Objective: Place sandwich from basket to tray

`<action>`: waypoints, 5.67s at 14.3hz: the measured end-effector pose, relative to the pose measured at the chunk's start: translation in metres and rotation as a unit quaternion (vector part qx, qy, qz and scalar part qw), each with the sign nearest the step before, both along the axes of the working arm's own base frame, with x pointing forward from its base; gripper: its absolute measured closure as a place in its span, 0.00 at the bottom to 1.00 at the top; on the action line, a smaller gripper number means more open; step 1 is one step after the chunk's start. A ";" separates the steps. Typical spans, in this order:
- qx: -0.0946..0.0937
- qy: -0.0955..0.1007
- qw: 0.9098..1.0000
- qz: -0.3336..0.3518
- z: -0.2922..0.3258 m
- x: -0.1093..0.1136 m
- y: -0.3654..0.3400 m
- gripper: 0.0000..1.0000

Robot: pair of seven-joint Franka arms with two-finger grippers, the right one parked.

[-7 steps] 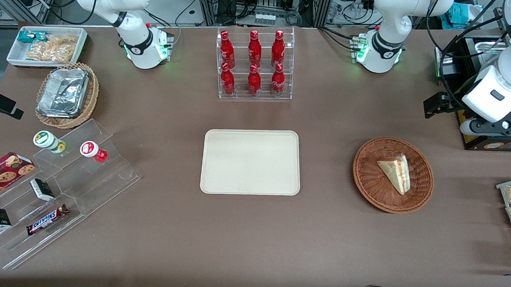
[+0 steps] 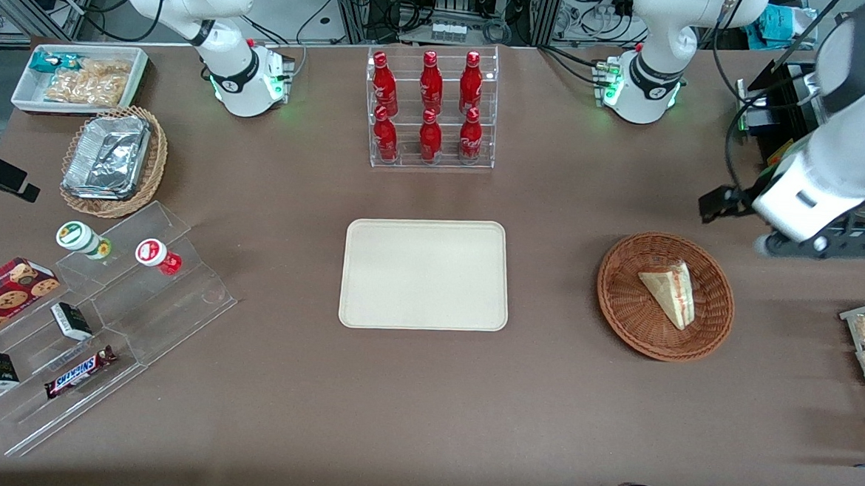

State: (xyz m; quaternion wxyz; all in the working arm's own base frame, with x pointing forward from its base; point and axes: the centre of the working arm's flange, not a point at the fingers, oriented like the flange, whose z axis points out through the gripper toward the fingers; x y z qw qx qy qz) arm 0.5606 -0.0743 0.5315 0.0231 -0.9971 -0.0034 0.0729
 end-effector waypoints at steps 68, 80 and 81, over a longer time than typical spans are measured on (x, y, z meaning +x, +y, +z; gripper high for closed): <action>-0.033 -0.051 0.996 0.069 -0.281 -0.054 -0.472 0.41; 0.057 -0.047 0.993 0.096 -0.189 0.001 -0.299 0.00; 0.059 -0.043 0.993 0.090 -0.179 0.000 -0.275 0.00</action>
